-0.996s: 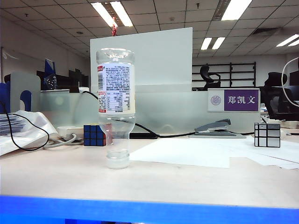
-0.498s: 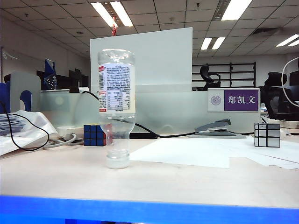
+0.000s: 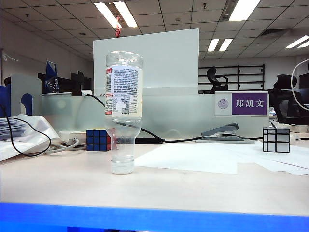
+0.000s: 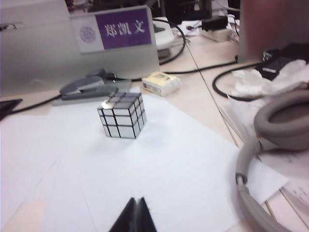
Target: Flip the plastic bottle upside down.
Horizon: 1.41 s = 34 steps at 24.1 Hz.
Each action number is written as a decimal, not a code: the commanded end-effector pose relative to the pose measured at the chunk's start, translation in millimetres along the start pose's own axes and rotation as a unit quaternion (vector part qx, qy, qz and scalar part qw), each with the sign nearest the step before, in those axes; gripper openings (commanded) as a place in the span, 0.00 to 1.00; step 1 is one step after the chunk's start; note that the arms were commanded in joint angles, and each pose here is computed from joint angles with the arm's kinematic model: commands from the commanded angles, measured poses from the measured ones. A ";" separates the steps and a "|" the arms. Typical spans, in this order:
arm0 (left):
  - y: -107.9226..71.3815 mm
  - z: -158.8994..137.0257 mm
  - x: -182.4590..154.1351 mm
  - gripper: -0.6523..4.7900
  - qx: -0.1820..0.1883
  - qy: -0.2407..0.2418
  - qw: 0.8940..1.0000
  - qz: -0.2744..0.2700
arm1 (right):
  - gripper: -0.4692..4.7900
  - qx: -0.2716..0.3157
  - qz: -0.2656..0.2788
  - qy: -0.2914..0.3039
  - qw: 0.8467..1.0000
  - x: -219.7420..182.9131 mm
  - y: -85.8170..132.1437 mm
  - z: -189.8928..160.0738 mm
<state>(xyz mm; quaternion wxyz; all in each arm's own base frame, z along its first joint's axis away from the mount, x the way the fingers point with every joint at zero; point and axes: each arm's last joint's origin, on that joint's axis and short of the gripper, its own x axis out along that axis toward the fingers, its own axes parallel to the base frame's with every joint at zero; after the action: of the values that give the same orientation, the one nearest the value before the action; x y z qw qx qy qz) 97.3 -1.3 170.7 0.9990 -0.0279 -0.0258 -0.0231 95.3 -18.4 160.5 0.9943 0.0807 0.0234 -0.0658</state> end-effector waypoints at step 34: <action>-0.1 1.6 -0.2 0.11 0.002 -0.007 1.000 -0.001 | 0.09 -0.002 0.026 -0.027 0.999 -0.3 2.2 5.6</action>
<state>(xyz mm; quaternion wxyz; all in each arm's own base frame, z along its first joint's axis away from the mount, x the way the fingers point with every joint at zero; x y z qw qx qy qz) 97.3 -1.3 170.7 0.9990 -0.0279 -0.0258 -0.0231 95.5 -17.2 165.1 0.9961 0.0775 0.0015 -0.0430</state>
